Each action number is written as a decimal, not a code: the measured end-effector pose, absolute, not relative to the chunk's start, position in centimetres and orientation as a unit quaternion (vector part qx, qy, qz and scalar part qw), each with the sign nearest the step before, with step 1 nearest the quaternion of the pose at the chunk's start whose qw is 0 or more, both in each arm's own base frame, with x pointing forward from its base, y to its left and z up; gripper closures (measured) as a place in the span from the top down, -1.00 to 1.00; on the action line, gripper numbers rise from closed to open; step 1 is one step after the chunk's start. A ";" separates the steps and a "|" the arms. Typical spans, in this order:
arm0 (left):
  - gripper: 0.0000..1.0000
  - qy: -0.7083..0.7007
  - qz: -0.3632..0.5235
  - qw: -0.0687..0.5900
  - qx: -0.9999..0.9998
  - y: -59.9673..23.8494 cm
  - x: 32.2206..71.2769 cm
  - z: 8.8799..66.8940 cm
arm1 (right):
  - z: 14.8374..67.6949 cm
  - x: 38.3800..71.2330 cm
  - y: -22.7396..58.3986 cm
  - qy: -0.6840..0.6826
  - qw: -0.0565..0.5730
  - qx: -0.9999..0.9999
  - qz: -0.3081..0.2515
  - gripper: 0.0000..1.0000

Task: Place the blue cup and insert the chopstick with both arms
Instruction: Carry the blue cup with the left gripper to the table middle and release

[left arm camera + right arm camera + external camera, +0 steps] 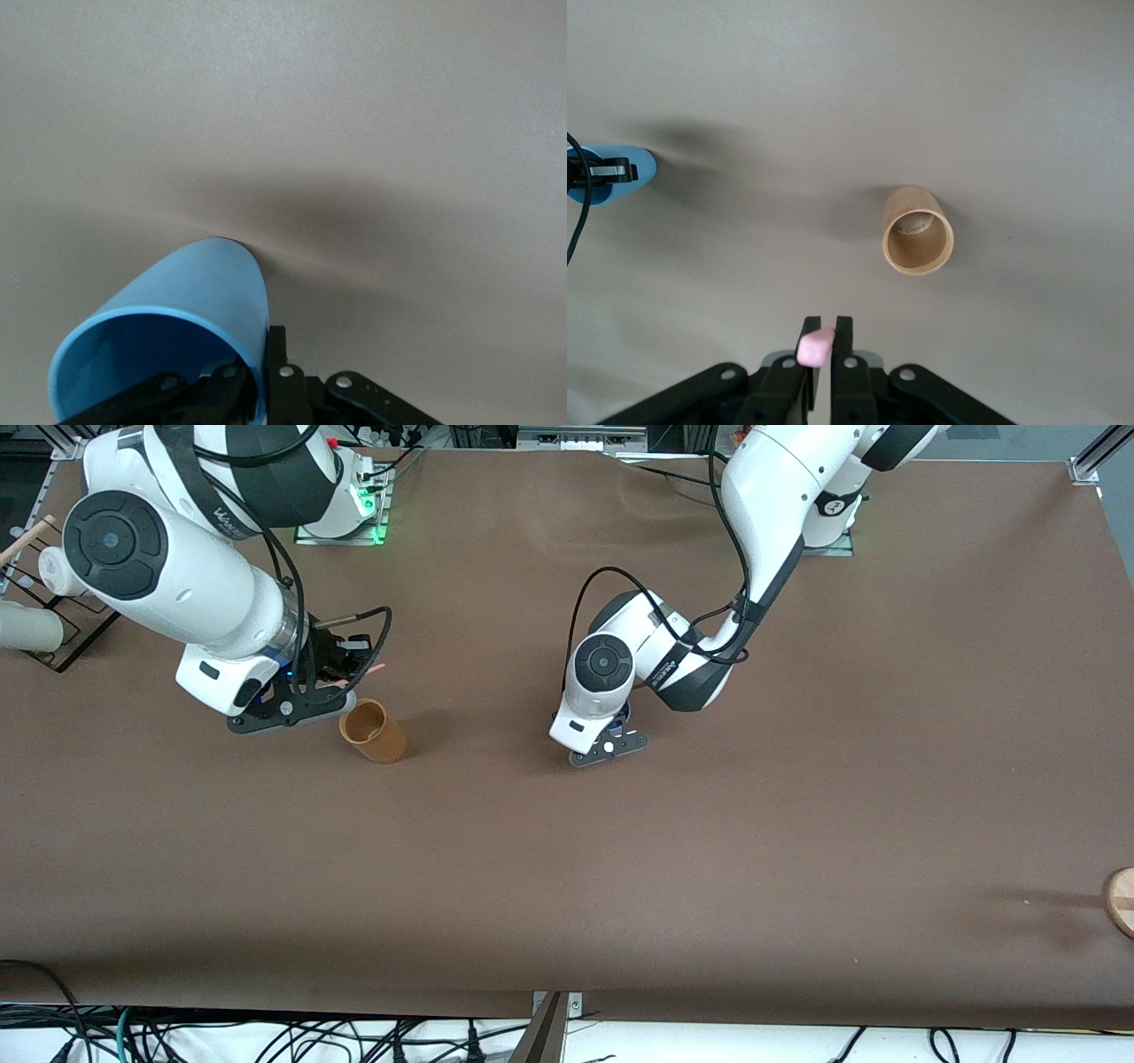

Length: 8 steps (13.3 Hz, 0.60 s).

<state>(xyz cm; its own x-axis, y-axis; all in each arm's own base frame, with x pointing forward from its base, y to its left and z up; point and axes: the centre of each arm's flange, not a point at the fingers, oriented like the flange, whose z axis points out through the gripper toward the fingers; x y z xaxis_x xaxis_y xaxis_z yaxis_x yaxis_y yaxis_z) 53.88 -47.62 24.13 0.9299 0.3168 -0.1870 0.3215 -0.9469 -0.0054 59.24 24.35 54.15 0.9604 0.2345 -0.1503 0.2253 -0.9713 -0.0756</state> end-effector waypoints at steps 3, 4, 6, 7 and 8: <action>-0.59 0.166 -0.090 0.014 0.982 -47.5 54.2 24.1 | 54.1 59.1 24.6 -0.116 0.029 -0.990 0.080 -0.84; -0.37 0.168 -0.088 0.014 0.982 -47.4 54.4 24.2 | 54.1 59.1 24.7 -0.115 0.028 -0.990 0.080 -0.84; 0.06 0.170 -0.085 0.017 0.982 -47.2 54.9 24.7 | 54.1 58.8 25.4 -0.100 0.026 -0.991 0.081 -0.84; 0.28 0.171 -0.086 0.016 0.981 -47.1 55.1 25.0 | 53.9 58.6 26.2 -0.091 0.024 -0.992 0.081 -0.84; 0.50 0.172 -0.088 0.013 0.981 -46.9 55.3 25.6 | 53.8 58.4 27.1 -0.081 0.023 -0.994 0.076 -0.84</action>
